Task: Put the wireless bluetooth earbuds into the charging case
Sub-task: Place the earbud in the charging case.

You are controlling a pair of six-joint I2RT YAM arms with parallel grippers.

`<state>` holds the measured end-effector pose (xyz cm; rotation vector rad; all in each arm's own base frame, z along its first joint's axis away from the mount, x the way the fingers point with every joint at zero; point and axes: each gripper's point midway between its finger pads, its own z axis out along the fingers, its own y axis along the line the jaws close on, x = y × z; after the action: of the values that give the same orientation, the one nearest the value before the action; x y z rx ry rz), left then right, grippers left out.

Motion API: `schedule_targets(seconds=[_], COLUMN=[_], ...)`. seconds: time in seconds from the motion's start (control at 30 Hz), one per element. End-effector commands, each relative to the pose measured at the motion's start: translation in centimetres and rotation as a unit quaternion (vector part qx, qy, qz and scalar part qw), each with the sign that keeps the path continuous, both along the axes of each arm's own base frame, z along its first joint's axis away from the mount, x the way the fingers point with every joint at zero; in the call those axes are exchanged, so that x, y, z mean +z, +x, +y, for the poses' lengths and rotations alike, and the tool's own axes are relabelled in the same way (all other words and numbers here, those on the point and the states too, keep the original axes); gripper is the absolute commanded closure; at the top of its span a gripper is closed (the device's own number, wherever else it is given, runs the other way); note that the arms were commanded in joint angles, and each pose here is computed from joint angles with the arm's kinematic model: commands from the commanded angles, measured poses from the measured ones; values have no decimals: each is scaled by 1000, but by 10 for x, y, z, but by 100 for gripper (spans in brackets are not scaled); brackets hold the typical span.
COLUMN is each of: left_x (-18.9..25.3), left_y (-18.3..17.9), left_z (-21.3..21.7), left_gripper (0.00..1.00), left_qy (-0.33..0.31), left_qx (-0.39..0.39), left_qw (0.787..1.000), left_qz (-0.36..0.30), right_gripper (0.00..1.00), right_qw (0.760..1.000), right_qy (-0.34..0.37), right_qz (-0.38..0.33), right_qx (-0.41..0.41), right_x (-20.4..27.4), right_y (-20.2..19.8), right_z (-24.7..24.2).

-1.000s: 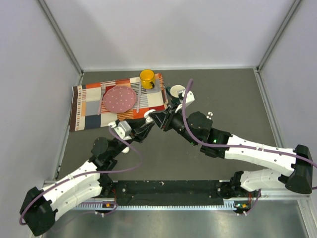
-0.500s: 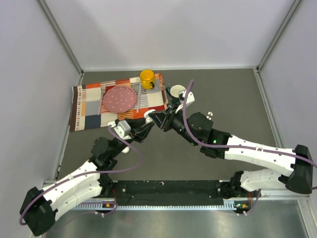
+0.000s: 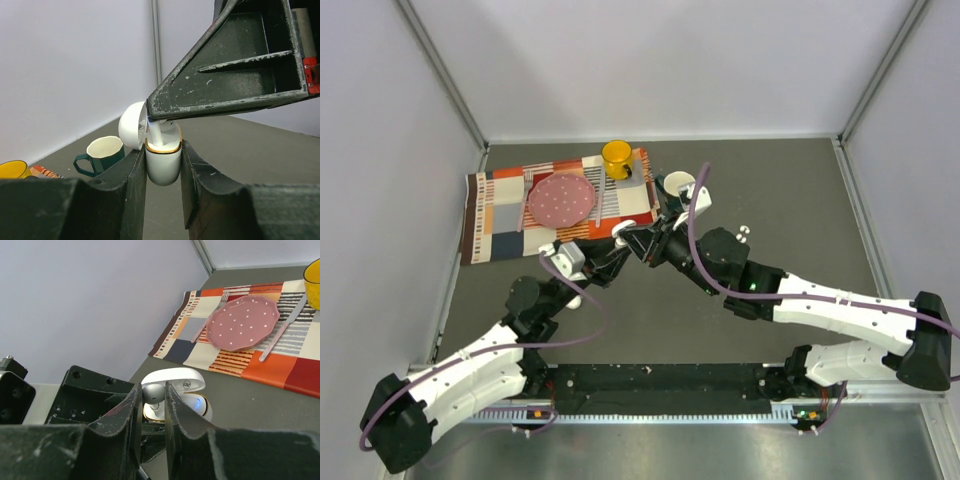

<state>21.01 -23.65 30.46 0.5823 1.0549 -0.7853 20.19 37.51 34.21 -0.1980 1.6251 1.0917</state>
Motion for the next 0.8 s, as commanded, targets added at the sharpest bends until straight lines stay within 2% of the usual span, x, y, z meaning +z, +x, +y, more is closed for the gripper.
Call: schedule_targets(seconds=[0.0, 0.37, 0.77], left_x=[52, 62, 56], left_y=[-7, -7, -5], left_z=[9, 18, 18], left_gripper=[100, 100, 100], left_qy=[-65, -91, -87], left_qx=[3, 19, 20], left_qw=[997, 994, 994], left_qz=[-52, -61, -57], right_gripper=[100, 100, 71], right_qw=[1000, 999, 999], right_qy=[-6, -37, -36], right_qz=[-8, -6, -12], right_qx=[5, -21, -22], right_x=[0, -14, 1], right_y=[-7, 0, 0], right_z=[5, 2, -1])
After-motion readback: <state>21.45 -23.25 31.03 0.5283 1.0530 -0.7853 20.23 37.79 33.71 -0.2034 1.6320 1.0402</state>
